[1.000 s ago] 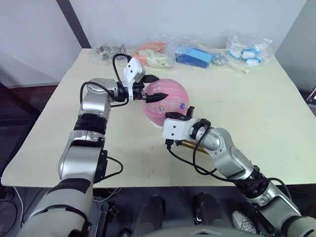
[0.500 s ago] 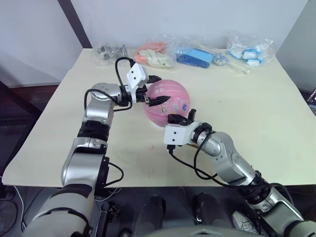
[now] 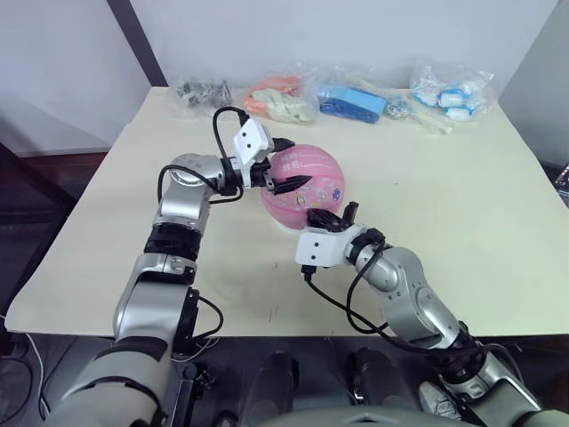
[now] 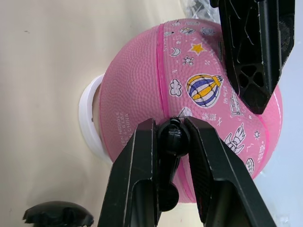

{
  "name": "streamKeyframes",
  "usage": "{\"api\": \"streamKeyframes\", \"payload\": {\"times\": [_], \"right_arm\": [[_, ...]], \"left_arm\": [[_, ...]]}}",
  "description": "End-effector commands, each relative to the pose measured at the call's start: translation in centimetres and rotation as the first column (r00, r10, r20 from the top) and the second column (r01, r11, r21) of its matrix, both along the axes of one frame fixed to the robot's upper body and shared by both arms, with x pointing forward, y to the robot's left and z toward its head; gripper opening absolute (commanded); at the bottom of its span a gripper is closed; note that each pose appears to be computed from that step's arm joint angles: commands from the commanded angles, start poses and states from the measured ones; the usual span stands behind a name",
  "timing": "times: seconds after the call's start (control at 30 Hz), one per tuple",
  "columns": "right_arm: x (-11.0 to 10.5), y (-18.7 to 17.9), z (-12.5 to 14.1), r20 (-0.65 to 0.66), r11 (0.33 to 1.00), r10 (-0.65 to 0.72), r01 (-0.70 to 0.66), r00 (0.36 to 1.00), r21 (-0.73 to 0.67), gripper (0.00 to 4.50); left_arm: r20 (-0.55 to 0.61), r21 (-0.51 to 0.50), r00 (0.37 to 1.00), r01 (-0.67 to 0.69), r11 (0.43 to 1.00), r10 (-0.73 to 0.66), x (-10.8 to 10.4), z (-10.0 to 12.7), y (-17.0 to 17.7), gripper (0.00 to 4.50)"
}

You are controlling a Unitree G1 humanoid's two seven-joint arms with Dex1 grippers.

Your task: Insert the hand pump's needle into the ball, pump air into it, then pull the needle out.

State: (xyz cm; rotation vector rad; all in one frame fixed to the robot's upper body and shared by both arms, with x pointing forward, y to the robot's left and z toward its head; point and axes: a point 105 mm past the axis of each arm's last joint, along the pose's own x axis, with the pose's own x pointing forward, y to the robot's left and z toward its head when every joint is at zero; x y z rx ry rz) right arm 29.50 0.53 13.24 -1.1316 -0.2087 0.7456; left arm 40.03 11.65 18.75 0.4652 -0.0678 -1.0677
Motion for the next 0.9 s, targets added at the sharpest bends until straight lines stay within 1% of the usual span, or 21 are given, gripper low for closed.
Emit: {"api": "streamKeyframes", "payload": {"times": [0.03, 0.5, 0.9], "right_arm": [[-2.2, 1.2, 1.3, 0.011, 0.996, 0.084, -0.085, 0.996, 0.036, 0.36], [-2.9, 1.0, 2.0, 0.007, 0.991, 0.092, -0.092, 0.996, 0.094, 0.36], [-3.3, 1.1, 2.7, 0.022, 0.988, 0.108, -0.11, 0.994, 0.112, 0.36]], "left_arm": [[-0.087, 0.082, 0.986, -0.136, 0.987, 0.143, 0.8, -3.6, 2.1, 4.5], [-0.087, 0.089, 0.985, -0.144, 0.986, 0.152, 1.0, -4.0, 2.3, 4.5], [-0.08, 0.096, 0.984, -0.154, 0.983, 0.162, 1.1, -4.1, 2.5, 4.5]]}}
